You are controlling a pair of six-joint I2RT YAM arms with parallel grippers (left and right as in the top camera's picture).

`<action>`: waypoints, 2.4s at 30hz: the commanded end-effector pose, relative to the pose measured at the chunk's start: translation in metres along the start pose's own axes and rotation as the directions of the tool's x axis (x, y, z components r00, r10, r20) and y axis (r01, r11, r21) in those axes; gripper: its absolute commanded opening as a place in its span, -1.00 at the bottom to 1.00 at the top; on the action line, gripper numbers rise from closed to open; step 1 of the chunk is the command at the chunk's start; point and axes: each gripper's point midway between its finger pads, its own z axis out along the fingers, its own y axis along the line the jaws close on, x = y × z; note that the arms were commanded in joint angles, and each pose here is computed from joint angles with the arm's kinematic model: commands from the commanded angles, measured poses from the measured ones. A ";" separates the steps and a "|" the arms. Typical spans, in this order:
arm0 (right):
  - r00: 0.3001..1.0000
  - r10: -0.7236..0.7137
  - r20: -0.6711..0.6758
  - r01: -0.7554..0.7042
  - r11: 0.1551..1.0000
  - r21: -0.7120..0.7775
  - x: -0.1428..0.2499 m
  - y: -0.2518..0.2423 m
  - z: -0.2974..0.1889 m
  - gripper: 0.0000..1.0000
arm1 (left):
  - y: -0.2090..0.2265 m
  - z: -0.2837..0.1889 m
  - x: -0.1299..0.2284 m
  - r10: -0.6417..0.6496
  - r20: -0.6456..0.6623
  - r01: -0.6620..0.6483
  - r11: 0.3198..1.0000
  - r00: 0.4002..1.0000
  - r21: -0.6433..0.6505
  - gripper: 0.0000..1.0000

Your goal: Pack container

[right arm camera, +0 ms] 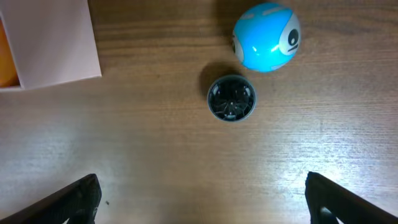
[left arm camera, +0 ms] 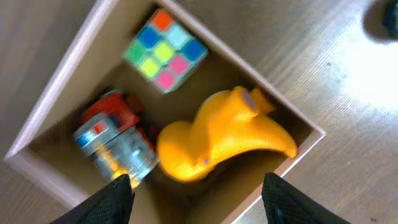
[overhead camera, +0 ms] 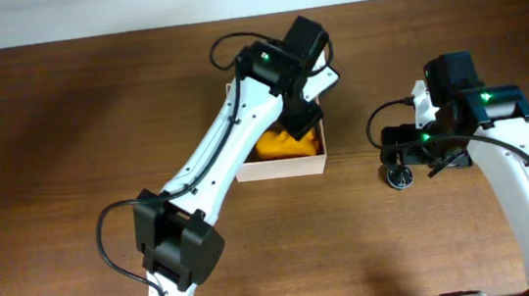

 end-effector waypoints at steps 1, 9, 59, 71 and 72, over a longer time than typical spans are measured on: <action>0.999 0.020 0.035 -0.020 1.000 0.008 -0.008 -0.002 -0.005 0.97 | 0.028 -0.023 0.006 -0.144 -0.001 0.143 0.983 0.990 -0.111 0.36; 0.992 0.057 0.112 -0.057 0.998 -0.005 -0.027 -0.002 -0.006 0.97 | 0.102 -0.089 0.069 -0.375 -0.030 0.364 0.915 0.927 -0.176 0.33; 0.965 0.255 -0.064 -0.253 0.966 0.047 -0.061 -0.065 0.129 0.69 | 0.192 -0.103 0.257 -0.836 -0.008 0.834 0.548 0.548 -0.062 0.99; 0.972 0.225 -0.070 -0.223 0.974 0.042 -0.062 -0.053 0.133 -0.19 | 0.192 -0.103 0.257 -0.836 -0.008 0.834 0.548 0.548 -0.062 0.99; 0.972 0.225 -0.070 -0.223 0.974 0.039 -0.063 -0.052 0.131 -0.19 | 0.192 -0.103 0.257 -0.836 -0.008 0.834 0.548 0.548 -0.062 0.99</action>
